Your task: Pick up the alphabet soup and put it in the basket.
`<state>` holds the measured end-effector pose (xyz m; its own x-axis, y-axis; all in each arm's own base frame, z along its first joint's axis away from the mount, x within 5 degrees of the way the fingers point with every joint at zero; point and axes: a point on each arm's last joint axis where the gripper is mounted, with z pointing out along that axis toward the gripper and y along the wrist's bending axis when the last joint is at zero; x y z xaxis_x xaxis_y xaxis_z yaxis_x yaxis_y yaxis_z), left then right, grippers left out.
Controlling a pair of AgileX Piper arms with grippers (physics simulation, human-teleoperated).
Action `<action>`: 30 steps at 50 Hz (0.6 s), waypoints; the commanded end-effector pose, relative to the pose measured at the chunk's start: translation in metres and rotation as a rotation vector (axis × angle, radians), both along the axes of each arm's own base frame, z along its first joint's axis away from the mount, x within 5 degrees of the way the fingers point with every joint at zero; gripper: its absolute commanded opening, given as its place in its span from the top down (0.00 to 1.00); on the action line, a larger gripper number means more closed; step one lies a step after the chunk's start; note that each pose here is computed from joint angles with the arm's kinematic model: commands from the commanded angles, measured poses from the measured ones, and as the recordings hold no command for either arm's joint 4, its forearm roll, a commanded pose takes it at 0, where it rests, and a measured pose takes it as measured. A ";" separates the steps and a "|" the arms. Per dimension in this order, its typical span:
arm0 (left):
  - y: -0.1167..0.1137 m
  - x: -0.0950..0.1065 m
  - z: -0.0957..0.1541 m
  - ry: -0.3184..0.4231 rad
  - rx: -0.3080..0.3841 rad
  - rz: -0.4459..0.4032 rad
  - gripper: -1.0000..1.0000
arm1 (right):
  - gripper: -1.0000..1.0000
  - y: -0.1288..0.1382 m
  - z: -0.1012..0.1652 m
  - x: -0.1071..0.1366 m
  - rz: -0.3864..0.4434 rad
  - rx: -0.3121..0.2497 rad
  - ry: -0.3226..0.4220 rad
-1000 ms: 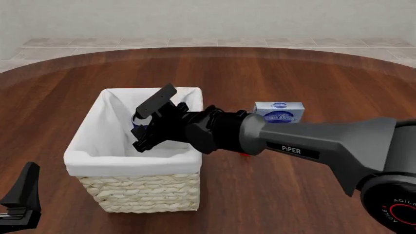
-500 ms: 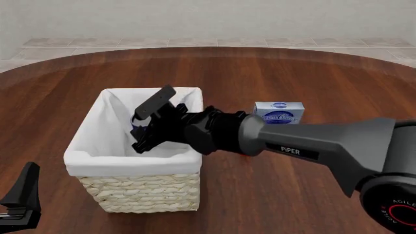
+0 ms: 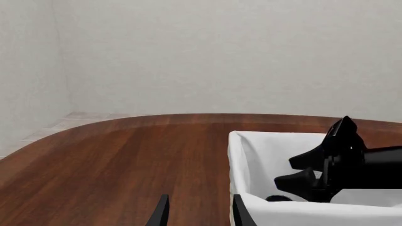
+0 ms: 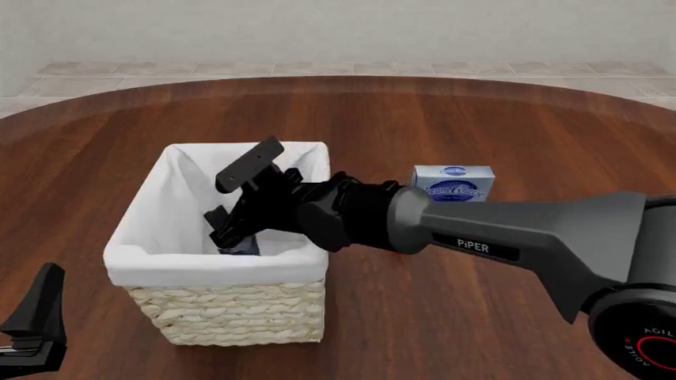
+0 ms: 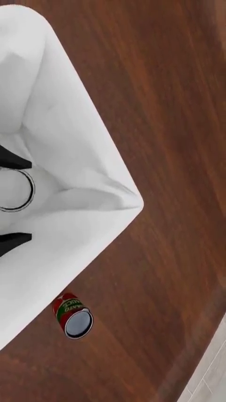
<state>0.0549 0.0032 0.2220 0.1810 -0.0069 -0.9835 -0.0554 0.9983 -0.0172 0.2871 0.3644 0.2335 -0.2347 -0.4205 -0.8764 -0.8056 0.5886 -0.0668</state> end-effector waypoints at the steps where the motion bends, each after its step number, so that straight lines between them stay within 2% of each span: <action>1: 0.000 0.000 0.000 0.000 0.000 0.000 0.00 | 0.00 0.000 0.001 0.000 -0.002 0.002 0.001; 30: 0.000 0.000 0.000 0.000 0.000 0.000 0.00 | 0.00 -0.014 0.031 -0.002 -0.014 0.034 -0.028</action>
<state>0.0549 0.0032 0.2220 0.1813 -0.0068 -0.9834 -0.0554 0.9983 -0.0171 0.2859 0.3556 0.2531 -0.2233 -0.3996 -0.8891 -0.7987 0.5978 -0.0681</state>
